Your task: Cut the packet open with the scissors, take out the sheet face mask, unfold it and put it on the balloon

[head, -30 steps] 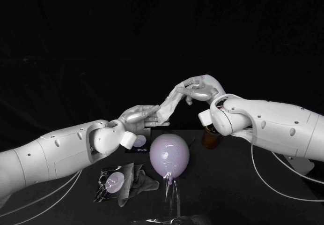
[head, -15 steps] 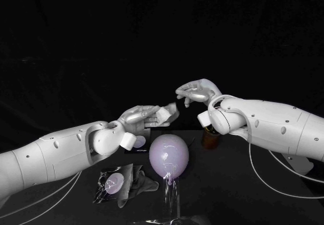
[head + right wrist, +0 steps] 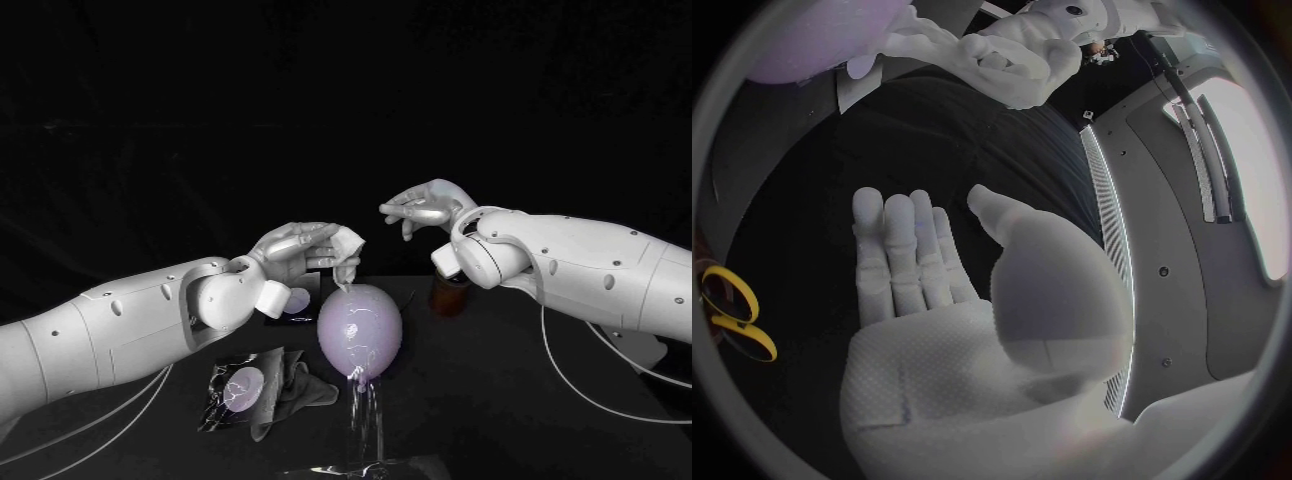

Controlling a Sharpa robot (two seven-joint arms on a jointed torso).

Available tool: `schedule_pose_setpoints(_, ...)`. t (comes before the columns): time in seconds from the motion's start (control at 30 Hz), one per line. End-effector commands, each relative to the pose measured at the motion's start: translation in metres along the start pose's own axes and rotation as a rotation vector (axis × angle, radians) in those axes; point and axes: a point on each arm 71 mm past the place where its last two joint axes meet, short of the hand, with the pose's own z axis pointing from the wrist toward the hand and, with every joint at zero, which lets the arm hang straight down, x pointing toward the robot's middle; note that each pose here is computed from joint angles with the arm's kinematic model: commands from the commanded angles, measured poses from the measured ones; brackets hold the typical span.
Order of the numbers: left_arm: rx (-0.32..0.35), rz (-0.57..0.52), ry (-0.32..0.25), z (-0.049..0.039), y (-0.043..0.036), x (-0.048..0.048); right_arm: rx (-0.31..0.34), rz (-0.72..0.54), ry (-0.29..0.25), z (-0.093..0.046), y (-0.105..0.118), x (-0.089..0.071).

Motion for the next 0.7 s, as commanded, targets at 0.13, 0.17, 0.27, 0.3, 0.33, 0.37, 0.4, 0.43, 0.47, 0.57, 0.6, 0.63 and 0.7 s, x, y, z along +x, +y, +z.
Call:
schedule_pose_setpoints(0.13, 0.002, -0.001, -0.010, -0.0006, -0.0006, 0.0009, -0.248, -0.202, -0.031, -0.017, 0.017, 0.003)
schedule_pose_setpoints(0.17, 0.000, 0.000, -0.011, -0.0007, -0.0005, 0.0007, -0.273, -0.219, -0.024, -0.020, 0.020, 0.005)
schedule_pose_setpoints(0.27, -0.005, 0.001, -0.016, -0.0011, -0.0003, 0.0002, -0.370, -0.293, 0.020, -0.031, 0.029, 0.017)
schedule_pose_setpoints(0.3, -0.006, 0.001, -0.016, -0.0011, -0.0002, 0.0002, -0.391, -0.311, 0.030, -0.034, 0.032, 0.020)
schedule_pose_setpoints(0.33, -0.008, 0.001, -0.016, -0.0010, 0.0000, 0.0003, -0.431, -0.345, 0.049, -0.038, 0.036, 0.025)
schedule_pose_setpoints(0.37, -0.009, 0.001, -0.016, -0.0009, 0.0001, 0.0004, -0.449, -0.360, 0.057, -0.040, 0.038, 0.028)
schedule_pose_setpoints(0.4, -0.010, 0.001, -0.016, -0.0008, 0.0004, 0.0007, -0.477, -0.382, 0.067, -0.043, 0.040, 0.032)
schedule_pose_setpoints(0.43, -0.011, 0.001, -0.015, -0.0007, 0.0006, 0.0009, -0.496, -0.397, 0.073, -0.045, 0.042, 0.035)
schedule_pose_setpoints(0.47, -0.012, 0.001, -0.015, -0.0006, 0.0008, 0.0014, -0.518, -0.412, 0.077, -0.048, 0.044, 0.039)
schedule_pose_setpoints(0.57, -0.015, 0.002, -0.012, -0.0004, 0.0014, 0.0026, -0.562, -0.446, 0.076, -0.052, 0.049, 0.046)
schedule_pose_setpoints(0.6, -0.016, 0.002, -0.012, -0.0004, 0.0015, 0.0028, -0.568, -0.451, 0.075, -0.053, 0.050, 0.047)
schedule_pose_setpoints(0.63, -0.016, 0.001, -0.011, -0.0005, 0.0017, 0.0032, -0.576, -0.458, 0.072, -0.053, 0.051, 0.049)
schedule_pose_setpoints(0.7, -0.017, 0.002, -0.010, -0.0005, 0.0018, 0.0037, -0.584, -0.466, 0.068, -0.053, 0.052, 0.052)
